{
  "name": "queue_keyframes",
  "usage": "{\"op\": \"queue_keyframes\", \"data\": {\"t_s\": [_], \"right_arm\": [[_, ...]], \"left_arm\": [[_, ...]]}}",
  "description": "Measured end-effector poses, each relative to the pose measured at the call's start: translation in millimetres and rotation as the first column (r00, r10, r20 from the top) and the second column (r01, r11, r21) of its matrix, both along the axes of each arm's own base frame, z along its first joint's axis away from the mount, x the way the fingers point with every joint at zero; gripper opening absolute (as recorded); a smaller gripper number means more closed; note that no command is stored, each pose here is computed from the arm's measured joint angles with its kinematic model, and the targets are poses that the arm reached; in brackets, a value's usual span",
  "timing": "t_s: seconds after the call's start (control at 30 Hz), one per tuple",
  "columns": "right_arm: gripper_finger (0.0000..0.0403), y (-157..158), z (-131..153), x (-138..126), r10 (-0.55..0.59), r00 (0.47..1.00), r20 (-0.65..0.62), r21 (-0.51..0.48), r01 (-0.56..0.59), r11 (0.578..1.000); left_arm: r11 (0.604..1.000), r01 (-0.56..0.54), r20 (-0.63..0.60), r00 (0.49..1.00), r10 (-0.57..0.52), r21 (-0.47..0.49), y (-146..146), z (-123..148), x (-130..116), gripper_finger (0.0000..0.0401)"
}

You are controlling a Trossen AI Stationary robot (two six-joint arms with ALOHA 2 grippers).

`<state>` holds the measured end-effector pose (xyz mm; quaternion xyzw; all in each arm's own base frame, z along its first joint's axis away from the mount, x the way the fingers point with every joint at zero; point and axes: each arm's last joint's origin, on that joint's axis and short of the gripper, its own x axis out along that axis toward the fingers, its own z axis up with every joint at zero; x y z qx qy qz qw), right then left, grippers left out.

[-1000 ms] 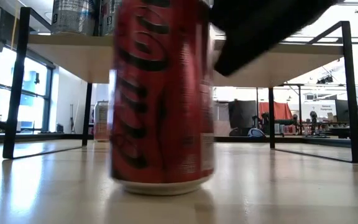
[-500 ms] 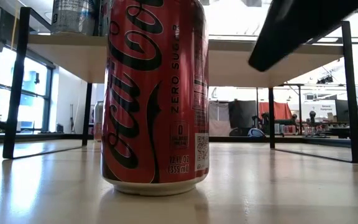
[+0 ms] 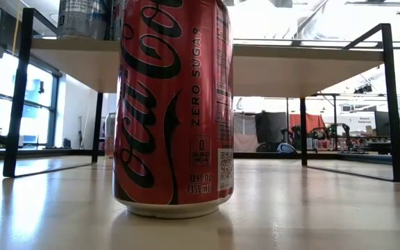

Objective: Place canned beverage on shelf
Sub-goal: Put the red soda can aligned with the other red soda cans on the shelf

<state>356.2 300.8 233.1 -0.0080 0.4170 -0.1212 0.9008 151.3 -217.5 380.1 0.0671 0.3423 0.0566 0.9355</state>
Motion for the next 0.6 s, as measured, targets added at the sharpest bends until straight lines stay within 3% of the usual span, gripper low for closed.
{"op": "queue_keyframes", "data": {"t_s": [0.13, 0.27, 0.37, 0.5, 0.6], "right_arm": [[0.0260, 4.2, 21.2, 5.8, 0.023, 0.991, 0.133, -0.079, -0.012, 0.997], [0.0260, 8.4, 24.7, 19.6, 0.127, 0.969, 0.210, -0.093, -0.110, 0.990], [0.0260, 4.3, 16.7, 31.1, 0.190, 0.959, 0.208, -0.075, -0.178, 0.981], [0.0260, -9.3, 8.3, 40.9, 0.175, 0.969, 0.174, -0.086, -0.162, 0.983], [0.0260, -15.1, 4.9, 44.0, 0.176, 0.975, 0.134, -0.029, -0.174, 0.984]], "left_arm": [[1.000, 0.000, 0.000, 1.000, 0.000, 0.000, 0.0, -0.1, 0.0, 0.0335], [1.000, 0.000, -0.001, 1.000, 0.000, 0.003, -0.8, -0.9, 0.5, 0.0335], [1.000, 0.000, -0.001, 1.000, 0.000, 0.002, -1.1, -1.0, 0.5, 0.0335], [1.000, 0.000, -0.001, 1.000, 0.000, 0.002, -1.1, -1.0, 0.5, 0.0335], [1.000, 0.001, -0.004, 1.000, -0.001, 0.000, -1.1, -1.1, 0.5, 0.0335]]}}
